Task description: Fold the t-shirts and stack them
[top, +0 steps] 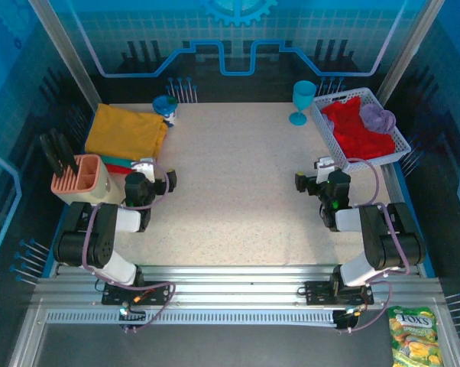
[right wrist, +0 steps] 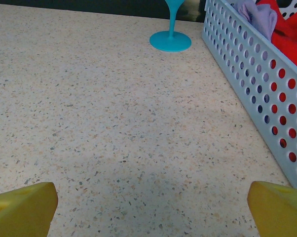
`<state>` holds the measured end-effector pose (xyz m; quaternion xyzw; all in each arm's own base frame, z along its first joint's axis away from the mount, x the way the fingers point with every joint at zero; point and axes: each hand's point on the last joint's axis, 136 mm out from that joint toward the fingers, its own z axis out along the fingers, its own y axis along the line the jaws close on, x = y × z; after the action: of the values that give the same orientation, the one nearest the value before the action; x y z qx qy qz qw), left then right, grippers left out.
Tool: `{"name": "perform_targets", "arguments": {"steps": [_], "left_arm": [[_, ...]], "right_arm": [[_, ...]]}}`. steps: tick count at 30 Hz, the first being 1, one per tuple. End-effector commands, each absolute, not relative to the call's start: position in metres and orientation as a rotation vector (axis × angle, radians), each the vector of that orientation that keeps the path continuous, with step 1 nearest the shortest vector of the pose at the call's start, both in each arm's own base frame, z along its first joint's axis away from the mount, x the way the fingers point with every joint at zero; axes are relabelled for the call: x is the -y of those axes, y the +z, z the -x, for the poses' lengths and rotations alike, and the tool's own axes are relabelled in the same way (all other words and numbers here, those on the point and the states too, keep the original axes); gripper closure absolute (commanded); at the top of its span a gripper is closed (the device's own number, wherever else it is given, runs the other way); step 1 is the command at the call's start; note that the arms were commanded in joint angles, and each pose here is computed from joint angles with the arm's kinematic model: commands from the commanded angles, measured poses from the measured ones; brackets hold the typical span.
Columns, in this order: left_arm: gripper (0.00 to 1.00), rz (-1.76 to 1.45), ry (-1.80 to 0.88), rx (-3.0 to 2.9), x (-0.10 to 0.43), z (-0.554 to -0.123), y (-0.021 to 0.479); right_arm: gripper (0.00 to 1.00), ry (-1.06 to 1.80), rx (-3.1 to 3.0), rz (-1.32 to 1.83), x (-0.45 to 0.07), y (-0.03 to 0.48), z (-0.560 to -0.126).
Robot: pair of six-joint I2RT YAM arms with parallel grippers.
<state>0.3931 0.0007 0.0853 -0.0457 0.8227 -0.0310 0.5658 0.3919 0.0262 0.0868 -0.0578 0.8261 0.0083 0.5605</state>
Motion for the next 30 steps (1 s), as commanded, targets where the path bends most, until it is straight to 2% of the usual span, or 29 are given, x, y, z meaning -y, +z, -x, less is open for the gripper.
{"name": "perform_targets", "arguments": {"steps": [1, 10, 13, 19, 24, 30], "left_arm": [[0.01, 0.075, -0.083, -1.913, 0.004, -0.399, 0.094], [0.01, 0.124, -0.04, -1.996, -0.005, -0.407, 0.116], [0.01, 0.207, -0.029, -2.018, -0.012, -0.411, 0.141], [0.01, 0.337, -0.174, -2.105, -0.001, -0.413, 0.205], [0.01, 0.352, -0.322, -2.173, 0.019, -0.397, 0.231], [0.01, 0.284, -0.463, -2.213, 0.047, -0.366, 0.249]], "right_arm": [[0.0, -0.009, -1.895, 0.155, -0.031, 0.099, -0.399], [0.0, -0.164, -1.912, 0.131, -0.031, 0.142, -0.397], [0.0, -0.151, -1.961, 0.091, -0.031, 0.162, -0.399], [0.0, -0.073, -2.107, -0.114, -0.016, 0.206, -0.408], [0.0, -0.033, -2.275, -0.265, 0.003, 0.22, -0.42], [0.04, -0.056, -2.273, -0.551, 0.058, 0.218, -0.439]]}}
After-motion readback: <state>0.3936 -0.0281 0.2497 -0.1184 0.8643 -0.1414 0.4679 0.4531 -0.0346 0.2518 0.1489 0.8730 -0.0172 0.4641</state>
